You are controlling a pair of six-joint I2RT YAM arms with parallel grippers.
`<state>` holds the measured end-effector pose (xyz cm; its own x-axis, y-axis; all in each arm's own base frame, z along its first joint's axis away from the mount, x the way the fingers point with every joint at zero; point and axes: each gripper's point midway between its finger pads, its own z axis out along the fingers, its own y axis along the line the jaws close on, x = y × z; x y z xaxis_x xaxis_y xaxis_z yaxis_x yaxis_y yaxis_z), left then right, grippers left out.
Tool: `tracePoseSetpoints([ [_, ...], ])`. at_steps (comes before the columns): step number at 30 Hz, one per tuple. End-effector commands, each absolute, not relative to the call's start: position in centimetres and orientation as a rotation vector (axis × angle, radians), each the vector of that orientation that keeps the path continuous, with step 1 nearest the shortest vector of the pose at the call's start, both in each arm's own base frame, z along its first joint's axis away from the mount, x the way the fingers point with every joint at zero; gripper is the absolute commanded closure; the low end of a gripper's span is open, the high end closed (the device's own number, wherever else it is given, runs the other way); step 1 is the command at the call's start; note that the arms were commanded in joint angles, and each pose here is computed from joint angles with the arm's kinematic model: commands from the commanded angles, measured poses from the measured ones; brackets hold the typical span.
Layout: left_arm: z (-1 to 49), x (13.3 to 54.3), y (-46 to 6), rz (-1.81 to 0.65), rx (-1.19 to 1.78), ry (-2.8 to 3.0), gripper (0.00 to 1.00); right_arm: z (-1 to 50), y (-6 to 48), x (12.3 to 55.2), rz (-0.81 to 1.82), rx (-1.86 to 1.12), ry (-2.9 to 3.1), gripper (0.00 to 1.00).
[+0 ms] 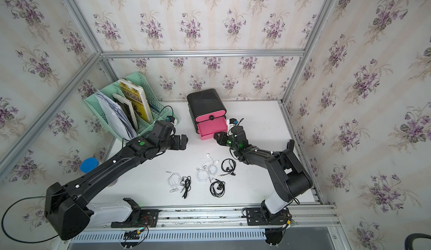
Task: Place the wired earphones into the drawer by color
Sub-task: Open the drawer in the storage box, then pick up the wired earphones from the center of the board.
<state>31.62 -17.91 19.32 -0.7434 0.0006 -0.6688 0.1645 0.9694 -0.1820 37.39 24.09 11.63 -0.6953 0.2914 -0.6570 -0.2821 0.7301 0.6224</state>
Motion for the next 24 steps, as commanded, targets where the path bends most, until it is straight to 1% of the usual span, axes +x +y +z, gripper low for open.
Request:
tracePoseSetpoints([
  [1, 19.3, 31.6, -17.6, -0.285, 0.100, 2.392, 0.01, 12.1, 23.9, 37.5, 0.914, -0.007, 2.127, 0.55],
  [7, 18.9, 31.4, -17.4, -0.278, 0.101, 2.403, 0.01, 12.7, 23.4, 37.0, 0.879, -0.023, 2.131, 0.51],
  [13, 17.7, 30.5, -17.2, -0.273, 0.117, 2.442, 0.01, 12.5, 22.2, 35.6, 0.812, -0.044, 2.180, 0.47],
  [18, 15.8, 28.6, -16.2, -0.252, 0.119, 2.516, 0.01, 11.3, 20.9, 33.4, 0.756, -0.068, 2.262, 0.46],
  [24, 12.4, 25.4, -14.2, -0.155, 0.089, 2.685, 0.01, 10.5, 19.6, 31.0, 0.727, -0.080, 2.306, 0.44],
])
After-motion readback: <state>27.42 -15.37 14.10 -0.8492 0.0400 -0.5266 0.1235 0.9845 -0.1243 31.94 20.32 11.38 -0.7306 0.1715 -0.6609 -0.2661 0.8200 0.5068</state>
